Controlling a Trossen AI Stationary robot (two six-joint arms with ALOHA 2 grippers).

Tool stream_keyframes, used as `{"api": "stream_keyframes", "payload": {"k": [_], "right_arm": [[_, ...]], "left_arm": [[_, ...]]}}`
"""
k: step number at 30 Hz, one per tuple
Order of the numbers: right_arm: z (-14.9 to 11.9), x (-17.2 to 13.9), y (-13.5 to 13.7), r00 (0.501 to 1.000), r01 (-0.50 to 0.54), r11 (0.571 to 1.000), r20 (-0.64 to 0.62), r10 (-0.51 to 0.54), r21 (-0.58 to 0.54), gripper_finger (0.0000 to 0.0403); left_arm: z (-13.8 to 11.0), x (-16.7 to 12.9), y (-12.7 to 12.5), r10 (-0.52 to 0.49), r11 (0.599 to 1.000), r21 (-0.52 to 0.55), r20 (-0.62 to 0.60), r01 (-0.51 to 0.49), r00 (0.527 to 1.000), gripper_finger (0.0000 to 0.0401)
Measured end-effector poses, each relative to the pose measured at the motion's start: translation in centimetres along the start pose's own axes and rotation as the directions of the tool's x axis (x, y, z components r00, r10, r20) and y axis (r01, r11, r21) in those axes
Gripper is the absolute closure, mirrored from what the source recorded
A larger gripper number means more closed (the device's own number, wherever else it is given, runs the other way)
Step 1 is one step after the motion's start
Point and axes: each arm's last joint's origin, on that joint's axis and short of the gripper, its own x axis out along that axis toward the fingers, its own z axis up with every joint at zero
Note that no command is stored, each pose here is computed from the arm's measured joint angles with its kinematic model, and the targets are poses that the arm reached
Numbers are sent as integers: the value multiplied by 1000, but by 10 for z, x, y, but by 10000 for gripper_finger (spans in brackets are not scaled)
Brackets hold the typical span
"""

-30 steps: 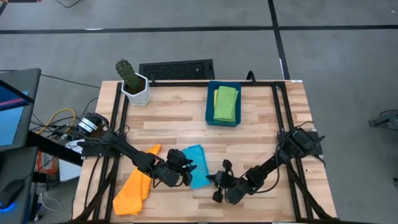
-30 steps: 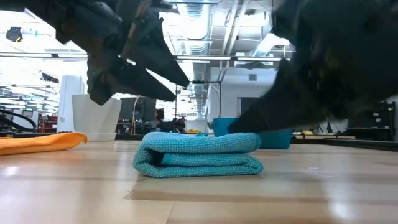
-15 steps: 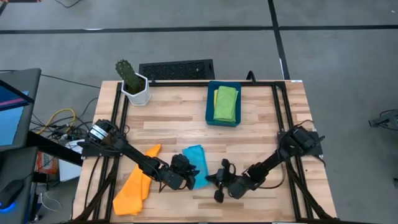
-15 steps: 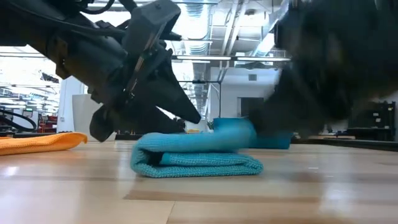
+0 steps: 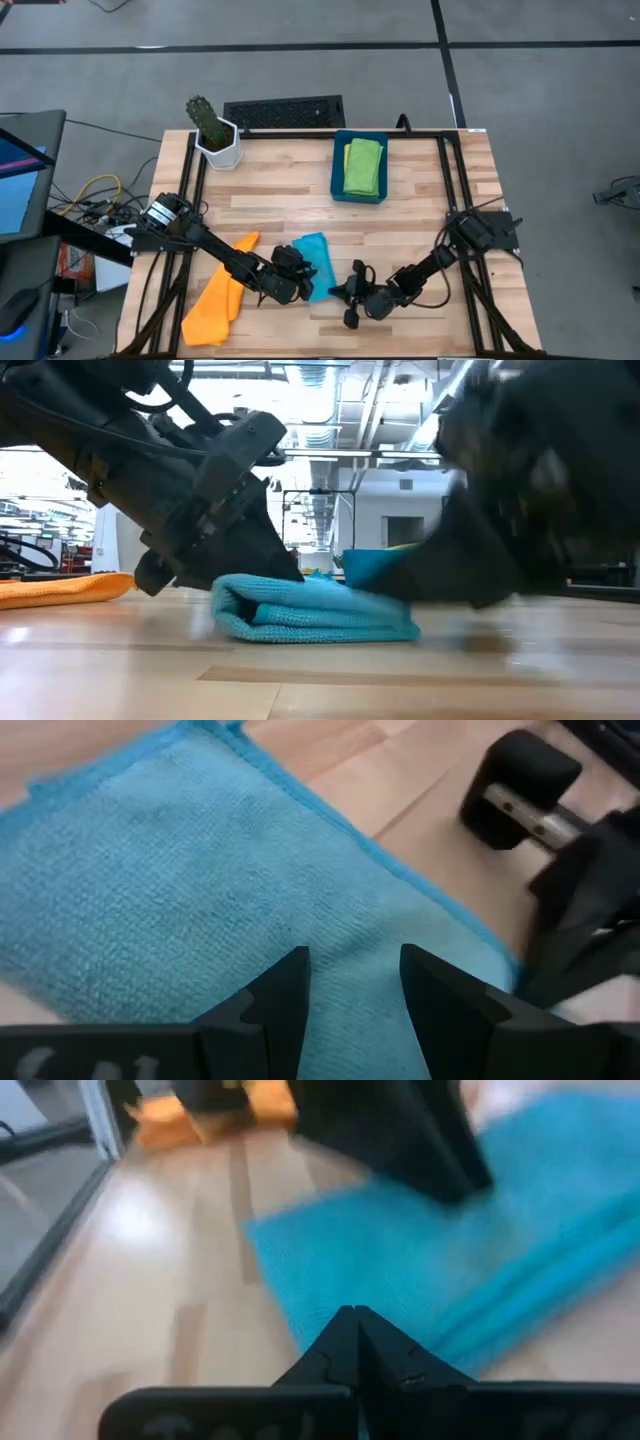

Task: Fold microfiber towels
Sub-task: Fold the blue towel

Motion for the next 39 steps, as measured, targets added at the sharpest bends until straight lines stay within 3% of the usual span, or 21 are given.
{"api": "stream_keyframes", "payload": {"k": [6, 14, 18, 22, 26, 31, 39], "right_arm": [[-6, 1, -1, 1000, 15, 1000, -13, -15, 20, 390], [-3, 4, -4, 1000, 23, 999, -14, -22, 23, 381], [-3, 5, -4, 1000, 27, 999, -9, -26, 18, 386], [-4, 5, -5, 1000, 28, 999, -9, -28, 19, 383], [-3, 5, -5, 1000, 29, 999, -8, -29, 21, 376], [-3, 5, -5, 1000, 31, 999, -5, -31, 23, 384], [15, -6, 1, 1000, 2, 1000, 13, -2, 20, 382]], "left_arm": [[0, 3, 0, -10, 1000, -13, 3, 10, 1000, 248], [32, -32, -25, -146, 989, 21, 109, 144, 983, 248], [3, -41, -33, -190, 980, 65, 77, 185, 979, 260], [-29, -39, -34, -192, 978, 97, 49, 187, 980, 303], [-37, -38, -48, -206, 968, 158, 66, 194, 976, 350], [-48, -22, -48, -161, 963, 217, -23, 162, 987, 390], [-61, -8, -50, -146, 969, 192, -62, 156, 987, 396]]}}
